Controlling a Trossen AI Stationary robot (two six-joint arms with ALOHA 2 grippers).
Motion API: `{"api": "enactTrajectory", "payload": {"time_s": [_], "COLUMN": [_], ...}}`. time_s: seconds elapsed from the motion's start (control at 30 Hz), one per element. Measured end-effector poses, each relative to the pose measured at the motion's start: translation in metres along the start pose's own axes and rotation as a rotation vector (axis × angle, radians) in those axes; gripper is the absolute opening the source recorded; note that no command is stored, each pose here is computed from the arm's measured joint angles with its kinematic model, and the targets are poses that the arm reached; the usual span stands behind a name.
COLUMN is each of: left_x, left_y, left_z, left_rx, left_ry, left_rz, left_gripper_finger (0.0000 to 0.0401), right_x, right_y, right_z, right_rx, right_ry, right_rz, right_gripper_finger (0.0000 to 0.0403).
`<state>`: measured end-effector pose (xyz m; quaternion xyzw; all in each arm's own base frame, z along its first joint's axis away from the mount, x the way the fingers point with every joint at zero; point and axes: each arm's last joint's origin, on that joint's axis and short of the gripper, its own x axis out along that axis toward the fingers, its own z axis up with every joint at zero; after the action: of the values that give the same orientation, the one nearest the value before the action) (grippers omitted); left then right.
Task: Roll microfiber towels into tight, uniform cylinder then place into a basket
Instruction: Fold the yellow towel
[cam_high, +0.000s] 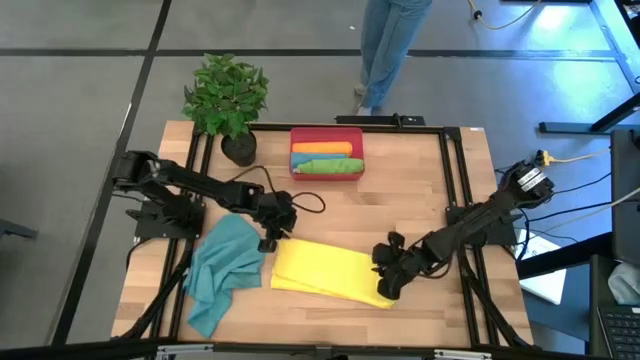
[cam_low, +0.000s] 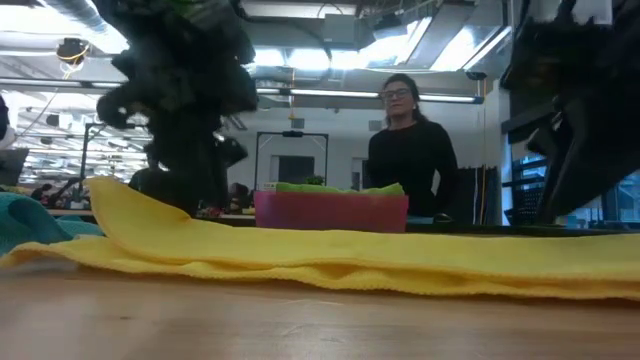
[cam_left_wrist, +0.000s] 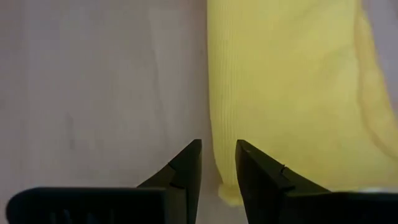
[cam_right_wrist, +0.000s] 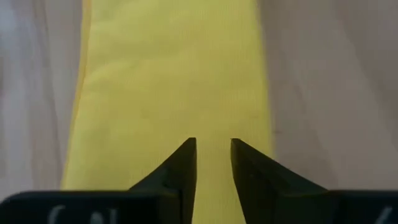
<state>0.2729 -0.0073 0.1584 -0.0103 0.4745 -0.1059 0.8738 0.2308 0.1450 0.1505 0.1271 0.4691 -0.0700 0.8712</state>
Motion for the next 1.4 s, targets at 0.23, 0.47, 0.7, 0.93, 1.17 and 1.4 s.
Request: {"api": "enactTrajectory", "payload": {"time_s": [0.23, 0.47, 0.7, 0.93, 1.17, 1.4], "left_x": [0.026, 0.019, 0.001, -0.006, -0.026, -0.031], "left_y": [0.003, -0.001, -0.001, -0.004, -0.019, -0.060], "left_z": [-0.011, -0.021, -0.031, -0.036, 0.000, 0.036], "left_rx": [-0.060, -0.109, -0.142, -0.170, -0.126, -0.056], "left_ry": [0.101, 0.220, 0.336, 0.390, 0.228, -0.046], "left_rz": [-0.020, -0.024, 0.096, 0.098, 0.088, 0.012], "left_gripper_finger": [0.0087, 0.0085, 0.0085, 0.0085, 0.0085, 0.0085], "right_x": [0.035, 0.039, 0.038, 0.038, 0.035, -0.003], "right_y": [-0.006, -0.007, -0.008, -0.007, -0.010, -0.010], "right_z": [-0.010, -0.012, -0.012, -0.013, -0.008, 0.010], "right_rx": [0.024, 0.073, 0.084, 0.080, 0.080, 0.094], "right_ry": [0.133, 0.166, 0.187, 0.189, 0.207, 0.110], "right_rz": [-0.055, -0.071, -0.047, -0.045, -0.029, 0.001], "right_gripper_finger": [0.0048, 0.0008, 0.0005, 0.0007, 0.0007, 0.0008]}}
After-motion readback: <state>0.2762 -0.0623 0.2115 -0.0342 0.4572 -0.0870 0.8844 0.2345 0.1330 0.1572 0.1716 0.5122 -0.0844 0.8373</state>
